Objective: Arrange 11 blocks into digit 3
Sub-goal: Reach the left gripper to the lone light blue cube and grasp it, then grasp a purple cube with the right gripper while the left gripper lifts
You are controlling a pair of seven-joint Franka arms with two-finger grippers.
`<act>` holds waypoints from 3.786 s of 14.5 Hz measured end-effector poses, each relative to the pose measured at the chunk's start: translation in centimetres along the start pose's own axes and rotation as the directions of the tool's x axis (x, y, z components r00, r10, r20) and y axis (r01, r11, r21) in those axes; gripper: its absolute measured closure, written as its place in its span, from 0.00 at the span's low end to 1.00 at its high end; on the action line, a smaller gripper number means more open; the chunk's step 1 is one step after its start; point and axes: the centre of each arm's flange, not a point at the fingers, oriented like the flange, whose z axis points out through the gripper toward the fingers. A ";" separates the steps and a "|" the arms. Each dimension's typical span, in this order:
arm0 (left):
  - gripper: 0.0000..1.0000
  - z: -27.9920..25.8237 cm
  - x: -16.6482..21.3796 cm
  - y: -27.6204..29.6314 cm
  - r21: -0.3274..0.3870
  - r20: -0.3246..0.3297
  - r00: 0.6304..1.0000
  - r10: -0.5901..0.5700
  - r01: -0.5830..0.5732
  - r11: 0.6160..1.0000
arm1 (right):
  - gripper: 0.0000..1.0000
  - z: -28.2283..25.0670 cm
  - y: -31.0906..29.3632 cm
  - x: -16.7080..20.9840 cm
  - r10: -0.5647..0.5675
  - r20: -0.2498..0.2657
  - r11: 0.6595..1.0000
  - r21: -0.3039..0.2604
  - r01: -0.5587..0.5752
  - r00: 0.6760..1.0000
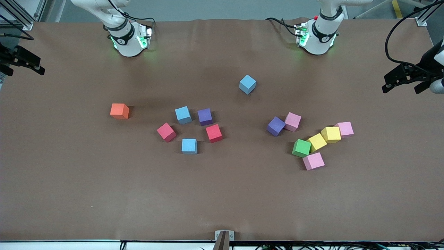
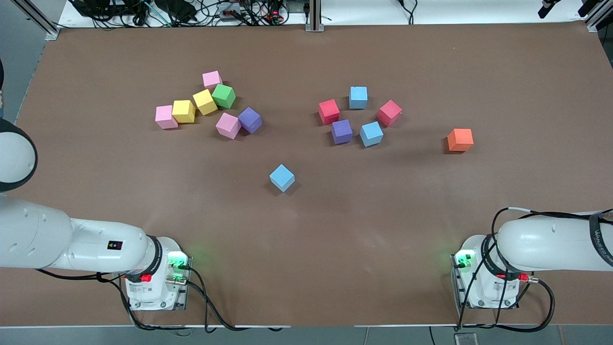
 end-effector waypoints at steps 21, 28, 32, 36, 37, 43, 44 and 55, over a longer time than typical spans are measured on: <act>0.00 9.7 -7.4 22.6 0.112 0.173 0.964 -0.201 0.184 0.977 | 0.00 3.5 1.3 5.0 0.020 -0.036 1.000 -0.009 -0.021 0.999; 0.00 21.8 -16.8 34.6 0.093 0.082 0.932 -0.353 0.345 0.934 | 0.00 10.3 3.0 9.1 0.047 0.061 0.999 -0.012 -0.047 0.997; 0.00 27.3 -20.8 36.5 0.067 0.070 0.893 -0.445 0.441 0.895 | 0.00 8.8 2.9 8.9 0.073 0.036 0.997 -0.005 -0.073 0.997; 0.00 32.2 -22.6 37.0 0.061 0.109 0.832 -0.543 0.540 0.840 | 0.00 5.5 2.3 7.8 0.263 -0.007 0.961 0.095 -0.261 0.965; 0.00 33.6 -23.2 37.0 0.054 0.117 0.820 -0.561 0.558 0.828 | 0.00 4.8 2.0 7.7 0.307 -0.014 0.947 0.104 -0.304 0.952; 0.00 38.4 -28.0 36.6 0.067 0.139 0.803 -0.580 0.576 0.814 | 0.00 6.4 0.2 8.2 0.329 0.010 0.944 0.014 -0.329 0.944; 0.00 38.7 -28.4 36.6 0.065 0.138 0.800 -0.583 0.580 0.812 | 0.00 6.7 0.2 8.4 0.325 0.011 0.946 -0.006 -0.325 0.946; 0.00 42.7 -30.6 37.0 0.105 0.115 0.756 -0.644 0.635 0.765 | 0.00 9.8 -3.2 10.0 0.479 0.012 0.877 -0.049 -0.478 0.878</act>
